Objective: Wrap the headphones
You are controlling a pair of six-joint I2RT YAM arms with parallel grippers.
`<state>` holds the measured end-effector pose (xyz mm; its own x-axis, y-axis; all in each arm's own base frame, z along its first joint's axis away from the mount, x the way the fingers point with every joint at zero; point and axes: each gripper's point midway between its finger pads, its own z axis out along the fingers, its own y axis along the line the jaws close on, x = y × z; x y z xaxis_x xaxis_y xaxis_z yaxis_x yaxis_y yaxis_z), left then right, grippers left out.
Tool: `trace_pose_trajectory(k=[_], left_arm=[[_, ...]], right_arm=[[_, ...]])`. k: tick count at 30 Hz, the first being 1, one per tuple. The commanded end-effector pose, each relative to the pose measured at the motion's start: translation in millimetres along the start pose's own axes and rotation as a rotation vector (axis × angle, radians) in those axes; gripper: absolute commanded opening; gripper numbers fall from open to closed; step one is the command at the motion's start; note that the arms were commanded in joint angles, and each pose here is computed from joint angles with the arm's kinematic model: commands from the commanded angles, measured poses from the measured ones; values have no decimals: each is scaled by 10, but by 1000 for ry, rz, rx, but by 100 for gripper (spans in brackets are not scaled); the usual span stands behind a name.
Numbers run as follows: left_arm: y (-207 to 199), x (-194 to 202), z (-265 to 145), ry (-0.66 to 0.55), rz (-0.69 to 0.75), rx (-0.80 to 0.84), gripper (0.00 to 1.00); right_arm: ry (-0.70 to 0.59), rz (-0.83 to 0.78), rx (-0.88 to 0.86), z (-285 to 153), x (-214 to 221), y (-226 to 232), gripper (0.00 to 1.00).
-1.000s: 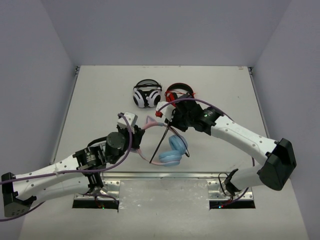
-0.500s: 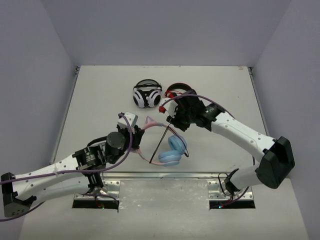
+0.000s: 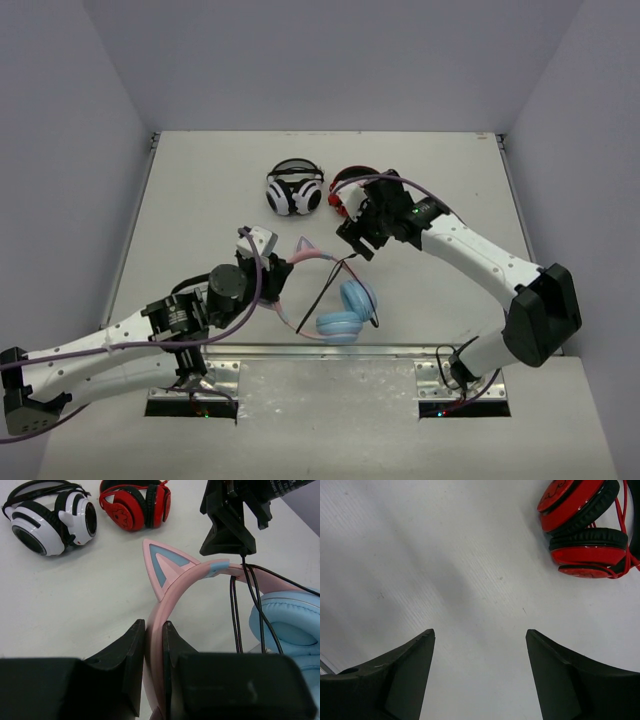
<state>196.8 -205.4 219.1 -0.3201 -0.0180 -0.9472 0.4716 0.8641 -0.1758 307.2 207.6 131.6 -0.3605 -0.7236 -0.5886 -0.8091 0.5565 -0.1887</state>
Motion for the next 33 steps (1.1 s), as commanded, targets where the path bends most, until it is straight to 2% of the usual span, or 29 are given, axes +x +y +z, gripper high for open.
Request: trace_pose_trajectory(k=[1, 3, 5, 6, 8, 11, 20, 26, 33], left_arm=[[-203, -573, -95, -173, -126, 83, 0], [-201, -586, -96, -171, -119, 80, 0], [-196, -574, -77, -163, -107, 71, 0], [-190, -578, -72, -159, -100, 65, 0], [-212, -592, -44, -164, -85, 71, 0], [-355, -626, -11, -167, -48, 141, 0], [-615, -663, 381, -54, 6, 345, 0], [-685, -647, 558, -4, 32, 410, 0], [-364, -652, 701, 55, 50, 564, 1]], right_arm=[[-51, 72, 67, -78, -163, -219, 74], [-47, 158, 82, -97, -127, -304, 74], [-53, 299, 127, -192, -79, -579, 74], [-65, 454, 177, -270, -13, -774, 74], [-94, 627, 221, -388, 28, -932, 74], [-142, 739, 226, -602, 87, -1043, 74], [-272, 748, 236, -1210, -40, -931, 74], [-340, 721, 225, -1508, -115, -806, 74], [-388, 707, 165, -1583, -172, -655, 74]])
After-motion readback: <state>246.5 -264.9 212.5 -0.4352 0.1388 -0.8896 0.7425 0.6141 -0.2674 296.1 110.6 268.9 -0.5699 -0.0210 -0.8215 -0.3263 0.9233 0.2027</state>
